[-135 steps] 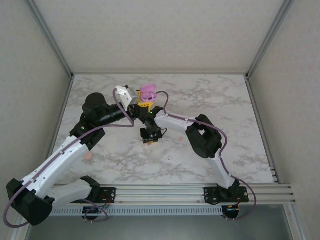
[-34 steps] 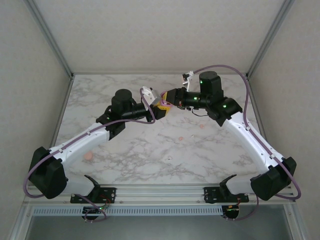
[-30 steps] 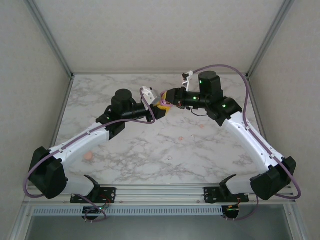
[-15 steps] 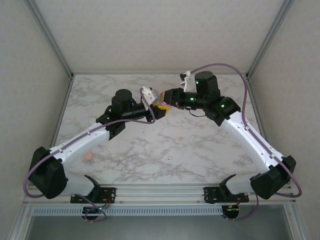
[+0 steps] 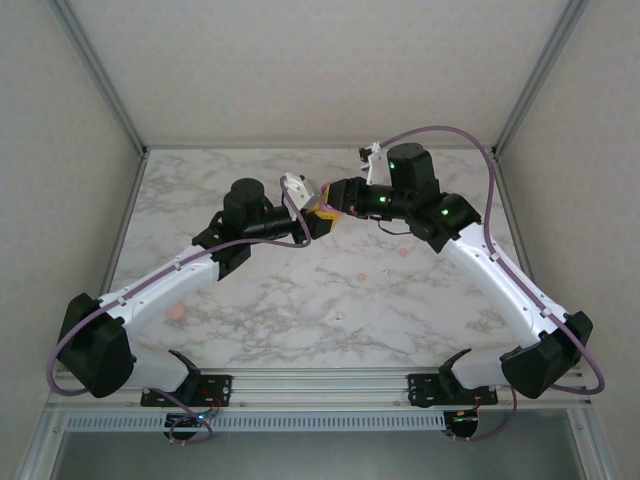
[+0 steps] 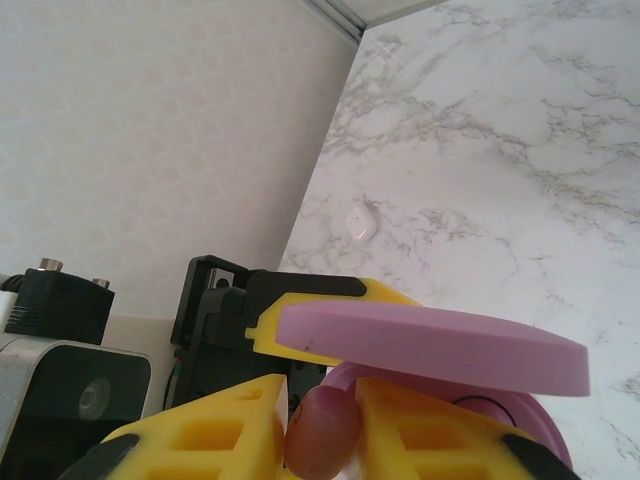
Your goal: Insert the wireless bluetooth earbuds into the charging case
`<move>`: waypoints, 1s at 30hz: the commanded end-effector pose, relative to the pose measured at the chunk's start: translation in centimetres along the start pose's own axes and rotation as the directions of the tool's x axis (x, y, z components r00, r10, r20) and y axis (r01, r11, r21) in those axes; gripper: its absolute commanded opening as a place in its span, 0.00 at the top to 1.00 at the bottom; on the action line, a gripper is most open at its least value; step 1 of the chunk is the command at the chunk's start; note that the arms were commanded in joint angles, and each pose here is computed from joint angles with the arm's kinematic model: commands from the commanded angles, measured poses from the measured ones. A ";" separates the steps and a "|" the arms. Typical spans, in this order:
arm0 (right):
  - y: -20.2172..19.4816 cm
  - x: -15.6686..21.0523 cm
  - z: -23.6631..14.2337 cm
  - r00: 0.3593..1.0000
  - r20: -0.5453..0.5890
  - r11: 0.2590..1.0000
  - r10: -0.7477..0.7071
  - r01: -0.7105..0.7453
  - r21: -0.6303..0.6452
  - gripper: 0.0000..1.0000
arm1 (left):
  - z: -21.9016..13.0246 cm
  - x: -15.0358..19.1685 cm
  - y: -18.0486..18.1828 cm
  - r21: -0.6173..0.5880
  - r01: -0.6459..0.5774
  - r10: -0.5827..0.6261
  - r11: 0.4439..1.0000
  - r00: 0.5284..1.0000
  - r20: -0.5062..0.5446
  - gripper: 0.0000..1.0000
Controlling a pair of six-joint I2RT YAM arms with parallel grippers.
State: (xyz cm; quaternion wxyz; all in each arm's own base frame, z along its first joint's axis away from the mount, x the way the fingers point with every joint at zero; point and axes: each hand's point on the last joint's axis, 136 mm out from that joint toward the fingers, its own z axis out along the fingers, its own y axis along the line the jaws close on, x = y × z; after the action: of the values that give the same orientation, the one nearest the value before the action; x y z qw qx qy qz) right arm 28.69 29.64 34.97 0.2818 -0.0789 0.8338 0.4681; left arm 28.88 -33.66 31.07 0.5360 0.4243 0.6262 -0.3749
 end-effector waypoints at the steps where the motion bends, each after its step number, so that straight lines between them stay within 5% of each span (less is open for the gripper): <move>1: -0.6 -1.0 0.2 0.999 0.039 0.999 -0.020 0.018 0.047 0.76 | -0.4 -3.3 -1.3 0.040 -0.042 0.039 0.998 0.995 0.090 0.71; 30: 0.6 -1.1 -0.6 0.997 0.057 0.998 -0.049 0.046 0.051 0.68 | -0.2 -3.6 -0.7 0.010 -0.028 0.027 1.000 0.994 0.106 0.72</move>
State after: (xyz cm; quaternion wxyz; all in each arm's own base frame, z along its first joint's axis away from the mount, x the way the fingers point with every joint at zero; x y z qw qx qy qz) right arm 28.98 29.95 35.37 0.3038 -0.0805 0.8343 0.4530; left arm 29.25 -33.60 31.28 0.5390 0.4101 0.6319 -0.3767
